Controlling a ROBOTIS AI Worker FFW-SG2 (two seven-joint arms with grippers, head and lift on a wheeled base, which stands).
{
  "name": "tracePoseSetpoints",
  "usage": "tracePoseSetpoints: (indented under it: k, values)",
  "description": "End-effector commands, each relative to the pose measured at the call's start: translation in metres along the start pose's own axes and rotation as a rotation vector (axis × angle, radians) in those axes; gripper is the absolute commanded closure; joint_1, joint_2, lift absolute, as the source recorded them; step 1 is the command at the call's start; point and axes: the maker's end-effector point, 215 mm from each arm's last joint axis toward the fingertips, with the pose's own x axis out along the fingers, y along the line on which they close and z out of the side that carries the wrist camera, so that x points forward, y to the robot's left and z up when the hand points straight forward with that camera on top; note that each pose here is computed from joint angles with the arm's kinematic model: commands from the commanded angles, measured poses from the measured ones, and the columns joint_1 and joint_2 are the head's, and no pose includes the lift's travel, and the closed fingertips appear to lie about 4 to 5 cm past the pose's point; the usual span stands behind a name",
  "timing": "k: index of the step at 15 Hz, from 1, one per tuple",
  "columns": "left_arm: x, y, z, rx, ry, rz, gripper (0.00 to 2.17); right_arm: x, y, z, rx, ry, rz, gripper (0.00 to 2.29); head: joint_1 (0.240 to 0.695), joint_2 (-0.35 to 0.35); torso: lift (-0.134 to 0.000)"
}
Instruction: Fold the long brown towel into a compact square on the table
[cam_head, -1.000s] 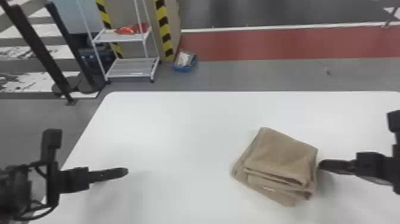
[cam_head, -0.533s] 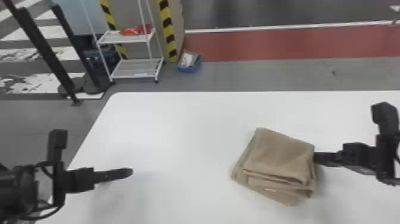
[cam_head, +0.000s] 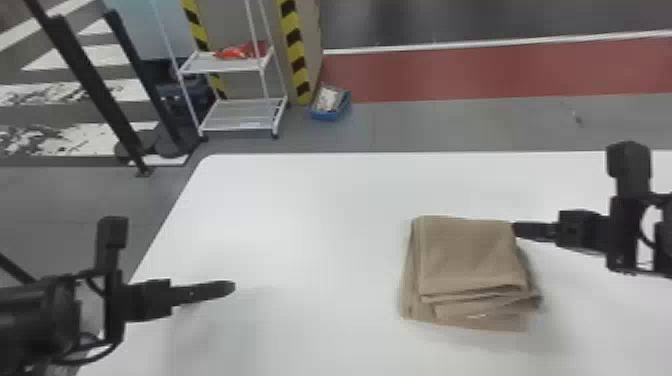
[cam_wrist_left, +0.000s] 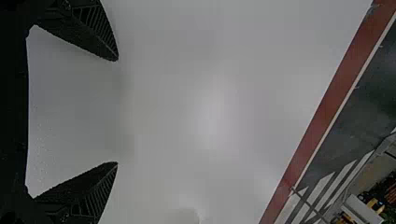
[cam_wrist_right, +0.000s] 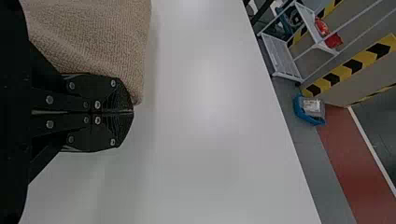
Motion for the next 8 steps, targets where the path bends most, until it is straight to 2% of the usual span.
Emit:
tracePoseSetpoints:
  k: [1, 5, 6, 7, 8]
  values:
    - [0.001, 0.000, 0.000, 0.002, 0.001, 0.001, 0.09, 0.012, 0.010, 0.015, -0.039, -0.033, 0.018, 2.07, 0.695, 0.185, -0.124]
    - [0.000, 0.000, 0.000, 0.000, -0.001, 0.001, 0.09, 0.017, 0.009, 0.022, -0.091, -0.035, -0.024, 2.04, 0.695, 0.196, -0.124]
    - [-0.002, 0.002, 0.000, -0.006, -0.002, 0.001, 0.09, 0.009, -0.003, 0.020, -0.123, -0.035, -0.082, 1.60, 0.695, 0.197, -0.124]
    - [-0.003, 0.003, 0.001, -0.007, -0.007, 0.004, 0.09, -0.006, -0.014, 0.028, -0.156, -0.062, -0.137, 0.75, 0.695, 0.196, -0.124]
    - [-0.003, 0.005, 0.000, -0.008, -0.005, 0.007, 0.09, -0.017, -0.007, 0.037, -0.191, -0.095, -0.144, 0.16, 0.695, 0.191, -0.124]
